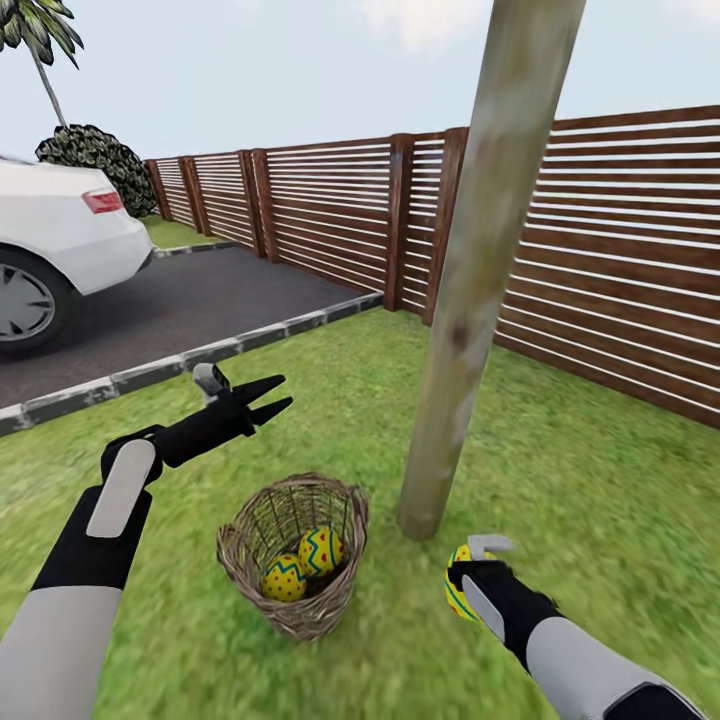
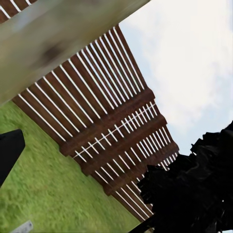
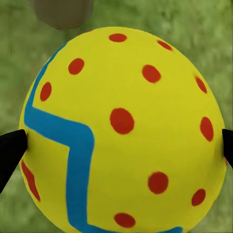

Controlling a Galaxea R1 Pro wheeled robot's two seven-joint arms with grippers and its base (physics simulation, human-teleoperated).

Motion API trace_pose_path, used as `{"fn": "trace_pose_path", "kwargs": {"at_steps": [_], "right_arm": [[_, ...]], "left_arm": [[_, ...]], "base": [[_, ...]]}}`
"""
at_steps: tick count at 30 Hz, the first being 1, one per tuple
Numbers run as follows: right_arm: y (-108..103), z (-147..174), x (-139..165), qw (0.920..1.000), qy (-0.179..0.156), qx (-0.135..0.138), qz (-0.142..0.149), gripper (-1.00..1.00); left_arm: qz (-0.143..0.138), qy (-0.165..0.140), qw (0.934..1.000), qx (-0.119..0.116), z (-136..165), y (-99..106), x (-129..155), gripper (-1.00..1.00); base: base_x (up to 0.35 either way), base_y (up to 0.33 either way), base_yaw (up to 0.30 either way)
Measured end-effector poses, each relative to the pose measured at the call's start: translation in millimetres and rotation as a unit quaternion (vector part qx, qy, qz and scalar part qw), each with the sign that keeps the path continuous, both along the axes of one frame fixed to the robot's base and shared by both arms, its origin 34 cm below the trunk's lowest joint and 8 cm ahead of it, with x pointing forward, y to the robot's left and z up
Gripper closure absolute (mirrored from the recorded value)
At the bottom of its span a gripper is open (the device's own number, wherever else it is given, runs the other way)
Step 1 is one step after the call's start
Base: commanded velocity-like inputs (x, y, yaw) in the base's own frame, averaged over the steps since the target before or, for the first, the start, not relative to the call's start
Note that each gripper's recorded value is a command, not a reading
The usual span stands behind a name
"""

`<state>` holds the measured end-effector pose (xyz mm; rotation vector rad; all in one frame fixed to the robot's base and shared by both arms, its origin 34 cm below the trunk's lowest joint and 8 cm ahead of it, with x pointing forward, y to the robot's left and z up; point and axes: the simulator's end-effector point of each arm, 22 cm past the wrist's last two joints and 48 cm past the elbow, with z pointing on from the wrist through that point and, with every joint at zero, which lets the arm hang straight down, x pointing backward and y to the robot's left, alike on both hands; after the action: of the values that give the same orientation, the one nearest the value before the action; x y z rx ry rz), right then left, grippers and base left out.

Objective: Take the three Easter eggs out of the wicker basket on the lawn in the garden, then place them on the lawn next to a single tree (choose any tree) so that all three eggs are next to the same tree and none are left in the basket.

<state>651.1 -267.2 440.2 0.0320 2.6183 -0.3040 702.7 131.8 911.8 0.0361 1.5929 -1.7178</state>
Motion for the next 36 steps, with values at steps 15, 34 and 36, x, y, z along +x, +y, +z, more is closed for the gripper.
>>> {"fn": "trace_pose_path", "kwargs": {"at_steps": [15,34,36], "right_arm": [[7.2,-30.4,-1.3,0.9994,-0.015,-0.019,0.023,1.00],[5.9,-71.0,-9.8,0.9994,-0.016,-0.020,0.023,1.00],[5.9,-75.4,-10.8,0.9994,-0.016,-0.020,0.023,1.00]], "left_arm": [[-0.001,0.000,1.0000,-0.001,-31.3,-1.0,-6.4,-1.00],[0.000,0.000,1.0000,0.000,-72.6,0.9,-15.5,-1.00],[0.000,0.000,1.0000,0.000,-76.9,0.9,-16.5,-1.00]], "base": [[0.000,0.000,0.000],[0.101,0.000,0.000],[0.074,0.000,0.000]]}}
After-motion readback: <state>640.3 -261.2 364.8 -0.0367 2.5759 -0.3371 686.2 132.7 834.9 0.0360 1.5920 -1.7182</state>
